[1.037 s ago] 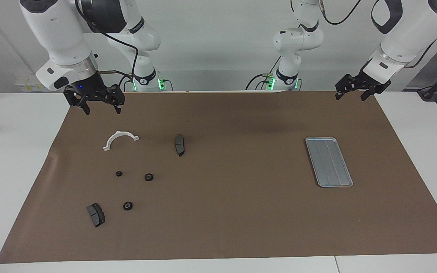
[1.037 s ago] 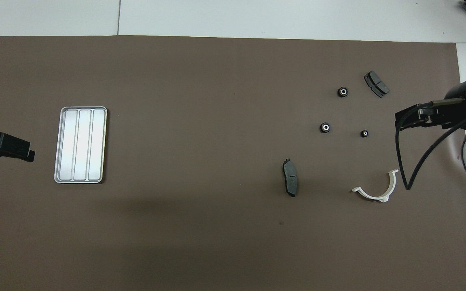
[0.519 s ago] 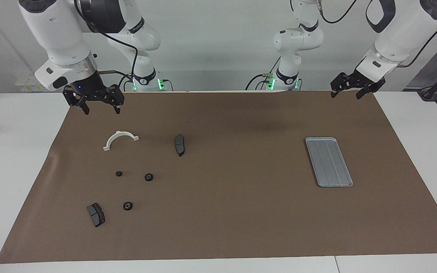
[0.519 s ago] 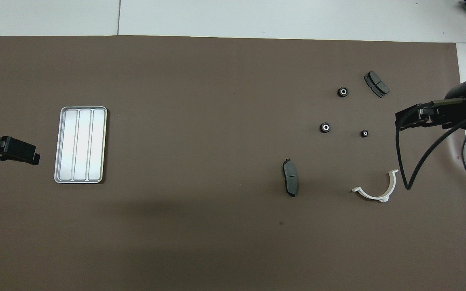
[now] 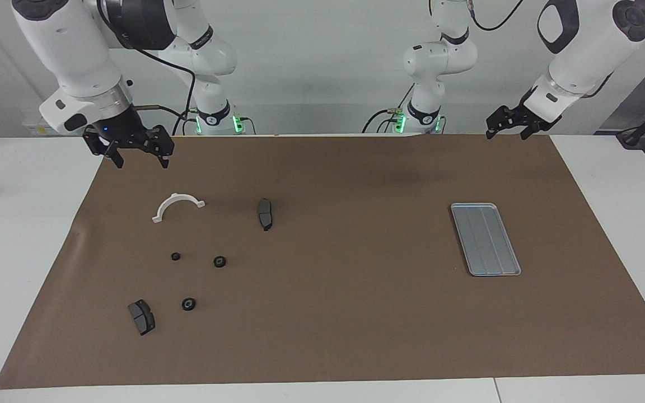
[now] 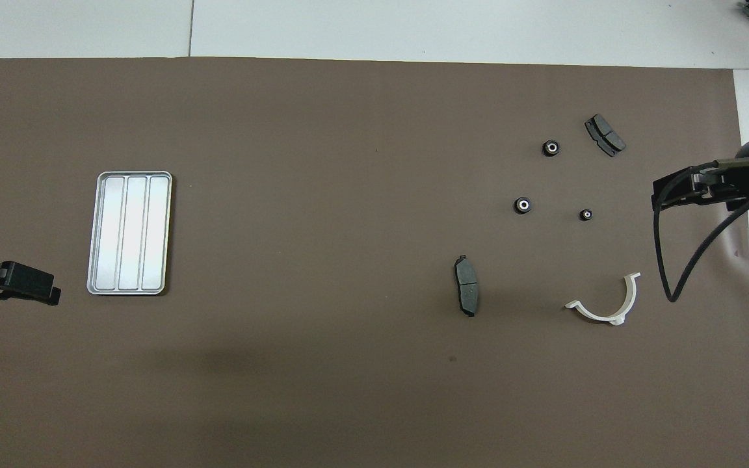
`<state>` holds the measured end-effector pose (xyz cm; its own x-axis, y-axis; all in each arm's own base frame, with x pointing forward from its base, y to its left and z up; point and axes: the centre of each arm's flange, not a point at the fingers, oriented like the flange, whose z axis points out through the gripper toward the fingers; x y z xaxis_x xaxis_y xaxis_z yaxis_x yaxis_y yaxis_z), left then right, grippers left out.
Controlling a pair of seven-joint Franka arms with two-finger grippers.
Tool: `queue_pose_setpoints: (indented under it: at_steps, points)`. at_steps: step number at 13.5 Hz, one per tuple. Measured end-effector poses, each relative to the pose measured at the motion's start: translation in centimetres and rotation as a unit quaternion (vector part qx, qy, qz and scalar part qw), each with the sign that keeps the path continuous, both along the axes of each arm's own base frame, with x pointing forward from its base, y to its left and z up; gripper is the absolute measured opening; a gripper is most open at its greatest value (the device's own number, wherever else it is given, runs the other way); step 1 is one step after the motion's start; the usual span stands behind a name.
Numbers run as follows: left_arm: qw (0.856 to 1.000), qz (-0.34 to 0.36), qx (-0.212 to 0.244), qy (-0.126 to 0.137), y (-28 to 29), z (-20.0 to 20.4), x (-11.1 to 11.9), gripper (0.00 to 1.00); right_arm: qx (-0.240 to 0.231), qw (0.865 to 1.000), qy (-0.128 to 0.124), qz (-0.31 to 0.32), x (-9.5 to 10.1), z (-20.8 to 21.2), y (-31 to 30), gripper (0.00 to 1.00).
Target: Place bearing gear from tray to pile
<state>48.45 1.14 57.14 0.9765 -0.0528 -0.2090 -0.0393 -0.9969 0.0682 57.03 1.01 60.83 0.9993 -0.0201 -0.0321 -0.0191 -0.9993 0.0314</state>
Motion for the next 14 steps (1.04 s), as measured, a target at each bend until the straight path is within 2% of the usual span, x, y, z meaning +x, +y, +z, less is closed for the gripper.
queue_pose_setpoints:
  at_steps: [5,8,11,14]
  points:
    - [0.999,-0.002,0.002,-0.034,-0.2,2.9,0.5,1.00,-0.002,1.000,0.000,-0.006,0.0,0.0,-0.5,1.00]
    - [0.999,-0.004,0.002,-0.050,-0.4,4.3,1.0,1.00,0.013,1.000,-0.008,-0.003,0.0,0.9,0.2,1.00]
    - [0.998,-0.004,0.002,-0.064,-0.3,5.4,1.8,1.00,0.014,1.000,-0.004,-0.004,-0.3,1.6,0.4,1.00]
    - [0.998,-0.004,0.002,-0.070,-0.3,5.9,2.1,1.00,0.013,0.999,-0.006,-0.030,-0.4,1.9,0.8,1.00]
